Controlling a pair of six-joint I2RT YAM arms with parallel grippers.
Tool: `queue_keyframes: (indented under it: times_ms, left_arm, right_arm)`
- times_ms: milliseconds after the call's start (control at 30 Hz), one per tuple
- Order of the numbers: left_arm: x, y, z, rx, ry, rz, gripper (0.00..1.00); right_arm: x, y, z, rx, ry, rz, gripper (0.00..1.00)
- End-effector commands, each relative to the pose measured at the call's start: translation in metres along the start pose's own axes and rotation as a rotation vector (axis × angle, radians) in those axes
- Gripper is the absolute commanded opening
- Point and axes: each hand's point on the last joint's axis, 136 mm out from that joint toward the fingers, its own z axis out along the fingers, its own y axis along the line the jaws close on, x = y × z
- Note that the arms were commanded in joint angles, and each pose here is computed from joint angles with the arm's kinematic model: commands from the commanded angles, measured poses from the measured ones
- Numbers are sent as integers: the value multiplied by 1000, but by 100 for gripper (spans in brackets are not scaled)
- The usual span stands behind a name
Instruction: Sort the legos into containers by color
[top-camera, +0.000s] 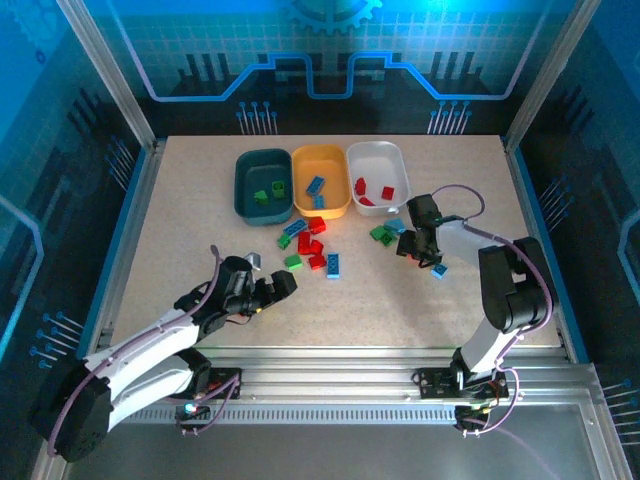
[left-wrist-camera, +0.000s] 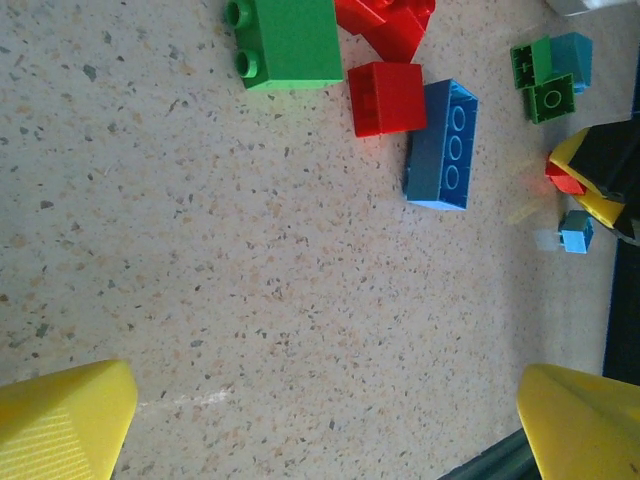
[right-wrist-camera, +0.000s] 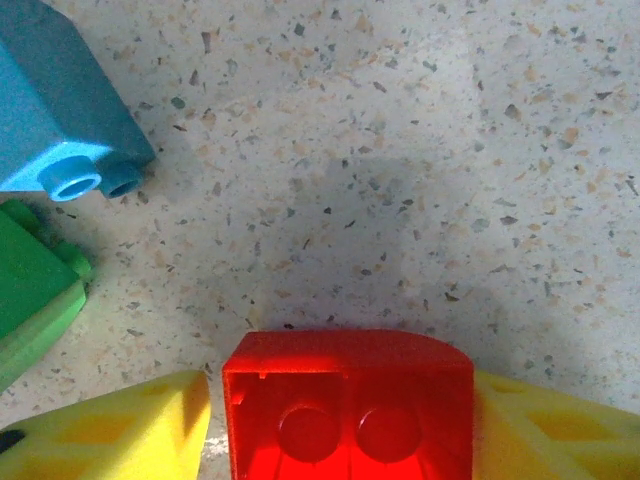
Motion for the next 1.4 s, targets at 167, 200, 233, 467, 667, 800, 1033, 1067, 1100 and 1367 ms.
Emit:
queue_keyframes:
  times_ms: [167,200,233,467,667,800,1033,1067,1100,1367]
  left_arm:
    - [-2,-9,-8,4,-1,20,99]
    - [-2,-10,-9,5,-4,21,99]
    - [-3,-10,-9,2,-7,25,99]
    - [-28,-12,-28,-101,-95,71,99]
    - [-48,1,-55,-164,-176,-10,99]
    - [-47,14,-64,-177,-181,-74,99]
    - [-40,24,-66,-206,-154,-99,99]
    - [-40,25,-67,-210,-156,-102,99]
    - [-40,25,-67,-212,-157,-104,99]
    - [-38,65,-74,-377,-221,-264,99]
  right_arm:
    - [-16,5,-17,-18,-72,-11,49]
    - [-20,6,-24,-21,-91,-13,49]
    - [-27,9,-34,-33,-124,-11,48]
    - [-89,51,-82,-143,-287,-50,48]
    - [-131,93,-58,-173,-256,-137,49]
    - [-147,109,-33,-179,-208,-152,50]
    - [-159,131,-29,-241,-192,-186,68]
    - [-159,134,-35,-261,-201,-197,71]
    - [-161,137,-42,-278,-215,-204,73]
    - [-124,136,-110,-358,-296,-220,75]
